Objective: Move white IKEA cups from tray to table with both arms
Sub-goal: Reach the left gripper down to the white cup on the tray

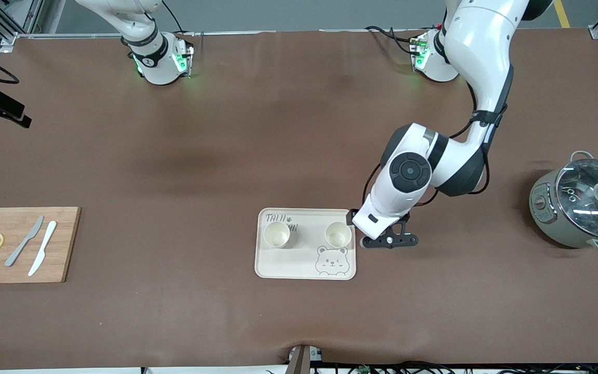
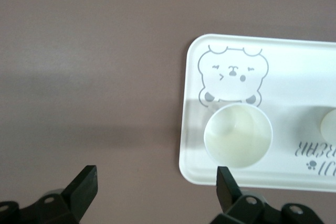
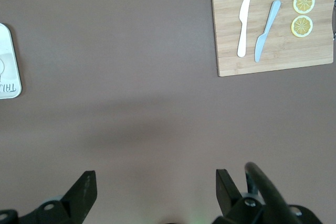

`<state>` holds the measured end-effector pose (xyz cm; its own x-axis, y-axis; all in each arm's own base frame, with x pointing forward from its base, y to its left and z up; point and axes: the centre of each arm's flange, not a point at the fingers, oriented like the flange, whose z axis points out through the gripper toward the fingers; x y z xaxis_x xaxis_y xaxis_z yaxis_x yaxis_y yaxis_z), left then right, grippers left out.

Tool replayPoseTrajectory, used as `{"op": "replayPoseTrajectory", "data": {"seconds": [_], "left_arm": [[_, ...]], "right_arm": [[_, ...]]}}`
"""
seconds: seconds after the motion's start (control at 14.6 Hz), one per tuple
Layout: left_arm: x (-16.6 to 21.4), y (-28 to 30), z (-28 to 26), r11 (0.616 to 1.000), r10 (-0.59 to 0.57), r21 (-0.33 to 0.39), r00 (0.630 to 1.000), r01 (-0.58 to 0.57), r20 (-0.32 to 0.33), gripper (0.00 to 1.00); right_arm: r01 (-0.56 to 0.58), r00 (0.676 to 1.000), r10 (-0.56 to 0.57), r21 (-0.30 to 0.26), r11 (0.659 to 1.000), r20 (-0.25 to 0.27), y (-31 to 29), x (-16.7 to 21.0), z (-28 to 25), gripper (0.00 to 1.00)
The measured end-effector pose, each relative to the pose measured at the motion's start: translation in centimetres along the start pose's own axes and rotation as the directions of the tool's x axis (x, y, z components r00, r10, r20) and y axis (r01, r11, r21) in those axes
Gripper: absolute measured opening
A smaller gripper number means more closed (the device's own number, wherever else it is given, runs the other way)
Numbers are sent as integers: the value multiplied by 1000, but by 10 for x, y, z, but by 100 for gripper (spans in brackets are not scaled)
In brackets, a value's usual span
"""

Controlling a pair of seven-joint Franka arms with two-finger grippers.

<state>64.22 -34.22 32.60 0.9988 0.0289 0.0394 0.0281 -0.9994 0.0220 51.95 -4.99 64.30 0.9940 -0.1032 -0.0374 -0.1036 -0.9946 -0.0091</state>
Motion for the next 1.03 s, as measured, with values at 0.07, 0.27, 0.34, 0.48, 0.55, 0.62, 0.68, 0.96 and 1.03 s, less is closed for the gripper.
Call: {"op": "replayPoseTrajectory", "data": {"seconds": [0.07, 0.27, 0.34, 0.48, 0.55, 0.62, 0.68, 0.96, 1.03], "left_arm": [[2, 0, 3, 1000, -1, -5, 1000, 1, -7, 100], [6, 4, 12, 1000, -1, -27, 999, 0, -40, 100], [7, 6, 15, 999, 0, -36, 999, -2, -52, 100], [7, 12, 24, 999, 6, -50, 997, -10, -71, 100], [6, 16, 32, 998, 11, -56, 997, -16, -79, 100], [5, 21, 40, 998, 16, -62, 996, -22, -87, 100], [4, 25, 48, 998, 22, -65, 996, -28, -91, 100], [-3, 41, 80, 998, 54, -28, 993, -57, -109, 100], [-5, 45, 86, 998, 63, -21, 991, -66, -118, 100]], "right_arm": [[1, 1000, -1, 0, 1000, 0, 0, 0, 0, 100], [0, 1000, 0, 1, 1000, -6, -1, 0, -1, 100], [0, 1000, 0, 2, 1000, -10, -1, 0, -3, 100], [-1, 1000, 1, 3, 1000, -18, 0, 0, -7, 100], [-1, 1000, 1, 3, 1000, -21, 0, 0, -8, 100], [6, 1000, -6, 3, 1000, -23, -1, 0, -9, 100], [26, 999, -26, 4, 1000, -24, -3, 0, -11, 100], [130, 991, -130, 5, 991, -29, -46, -6, -22, 100], [153, 987, -152, 13, 988, -48, -67, -8, -30, 100]]}}
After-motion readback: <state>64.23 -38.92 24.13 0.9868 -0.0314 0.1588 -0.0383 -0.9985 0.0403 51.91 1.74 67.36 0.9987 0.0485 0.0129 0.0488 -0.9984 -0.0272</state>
